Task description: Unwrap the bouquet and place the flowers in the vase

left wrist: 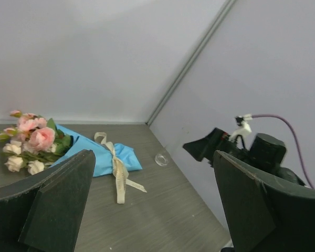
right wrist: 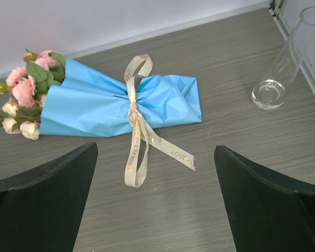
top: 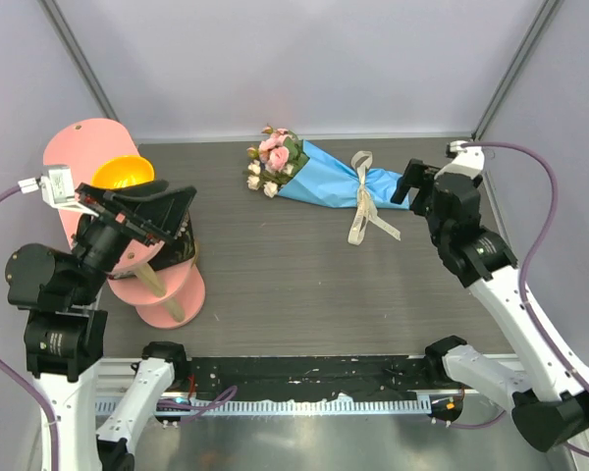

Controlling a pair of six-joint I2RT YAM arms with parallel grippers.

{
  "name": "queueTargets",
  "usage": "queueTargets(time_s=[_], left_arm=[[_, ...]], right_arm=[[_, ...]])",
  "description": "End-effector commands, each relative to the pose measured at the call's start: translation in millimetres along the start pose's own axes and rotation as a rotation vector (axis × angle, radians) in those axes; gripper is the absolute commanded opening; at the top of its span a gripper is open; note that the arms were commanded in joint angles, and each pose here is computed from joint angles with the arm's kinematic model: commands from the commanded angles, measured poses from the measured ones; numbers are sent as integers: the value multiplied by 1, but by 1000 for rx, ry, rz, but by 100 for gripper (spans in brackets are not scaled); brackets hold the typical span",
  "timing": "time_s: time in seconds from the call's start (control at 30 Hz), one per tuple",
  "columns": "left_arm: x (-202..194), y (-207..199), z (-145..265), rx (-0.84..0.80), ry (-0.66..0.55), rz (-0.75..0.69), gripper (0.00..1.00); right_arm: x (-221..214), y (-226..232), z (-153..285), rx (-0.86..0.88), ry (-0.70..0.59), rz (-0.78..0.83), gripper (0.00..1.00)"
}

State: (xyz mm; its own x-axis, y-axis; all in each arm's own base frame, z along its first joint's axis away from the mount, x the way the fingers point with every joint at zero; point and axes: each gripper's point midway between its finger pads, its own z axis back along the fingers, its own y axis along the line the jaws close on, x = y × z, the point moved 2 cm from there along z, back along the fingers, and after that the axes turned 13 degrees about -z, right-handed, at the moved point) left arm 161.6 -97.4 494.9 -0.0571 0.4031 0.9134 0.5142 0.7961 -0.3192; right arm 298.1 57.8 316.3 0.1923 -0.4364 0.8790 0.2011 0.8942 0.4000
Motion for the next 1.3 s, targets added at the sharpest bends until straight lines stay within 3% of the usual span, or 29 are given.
queueTargets(time_s=[0.0, 0.17, 0.37, 0.4, 0.53, 0.6, 0.73, 0.87, 1.07, 1.27], left_arm=[[13, -29, -12, -186, 19, 33, 98], [4, -32, -29, -273, 45, 112, 91], [-26, -32, -55, -327, 126, 202, 89], [-36, -47, -58, -386, 167, 218, 89], [-74, -102, -68, -512, 321, 175, 90], [-87, -113, -75, -487, 309, 73, 93], [-123, -149, -78, -535, 418, -8, 93], [-156, -165, -85, -530, 474, -74, 91], [-185, -159, -79, -491, 532, -116, 91], [-209, -140, -64, -444, 597, -141, 91]], right_arm=[[-19, 14, -27, -6, 72, -18, 99], [-79, 32, -55, 74, 289, 8, 99], [-126, 24, -88, 37, 369, -14, 99], [-126, 21, -95, 29, 366, -32, 99], [-132, 0, -119, -47, 381, -79, 99], [-133, -14, -127, -85, 380, -95, 99], [-132, -38, -143, -79, 375, -194, 98], [-153, -21, -151, 82, 454, -212, 82], [-178, -11, -166, 185, 508, -196, 76], [-203, -12, -190, 73, 531, -46, 87]])
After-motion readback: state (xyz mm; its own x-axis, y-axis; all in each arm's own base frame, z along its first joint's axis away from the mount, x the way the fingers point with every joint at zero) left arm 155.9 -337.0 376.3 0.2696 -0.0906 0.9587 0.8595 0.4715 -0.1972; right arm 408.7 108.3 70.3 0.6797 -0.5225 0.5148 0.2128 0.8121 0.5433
